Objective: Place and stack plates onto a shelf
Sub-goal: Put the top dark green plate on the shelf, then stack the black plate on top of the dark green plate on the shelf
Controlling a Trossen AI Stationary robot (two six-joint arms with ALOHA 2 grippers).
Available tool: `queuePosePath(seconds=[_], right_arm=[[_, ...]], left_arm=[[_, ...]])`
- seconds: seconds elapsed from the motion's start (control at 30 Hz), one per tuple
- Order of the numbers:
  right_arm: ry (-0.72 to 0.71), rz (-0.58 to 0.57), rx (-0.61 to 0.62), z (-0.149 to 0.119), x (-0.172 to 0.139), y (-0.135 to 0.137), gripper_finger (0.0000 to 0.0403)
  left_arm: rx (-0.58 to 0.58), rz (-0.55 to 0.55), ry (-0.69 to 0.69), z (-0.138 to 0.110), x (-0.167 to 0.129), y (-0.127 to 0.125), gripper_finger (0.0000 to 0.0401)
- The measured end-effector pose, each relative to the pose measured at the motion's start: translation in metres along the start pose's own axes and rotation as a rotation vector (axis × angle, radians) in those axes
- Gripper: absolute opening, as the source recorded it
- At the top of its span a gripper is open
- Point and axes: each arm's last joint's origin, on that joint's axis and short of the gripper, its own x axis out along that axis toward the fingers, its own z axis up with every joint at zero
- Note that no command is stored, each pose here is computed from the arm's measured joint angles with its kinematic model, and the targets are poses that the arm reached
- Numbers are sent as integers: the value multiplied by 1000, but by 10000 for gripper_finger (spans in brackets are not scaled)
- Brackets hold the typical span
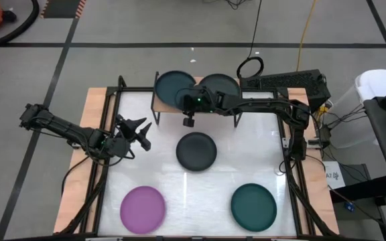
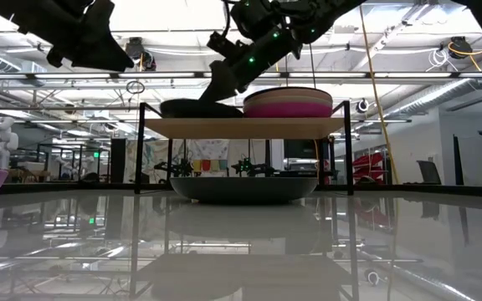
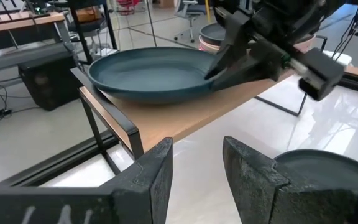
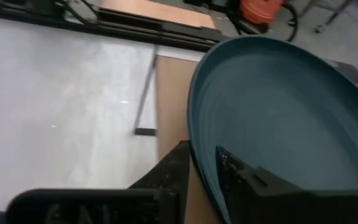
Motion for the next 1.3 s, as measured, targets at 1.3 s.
queuePosePath(seconds=[1.3], right_arm=[[-348,195,134,-32,-260,63,111]], left_arm=[[227,-501,-47,10,31,-84,147]])
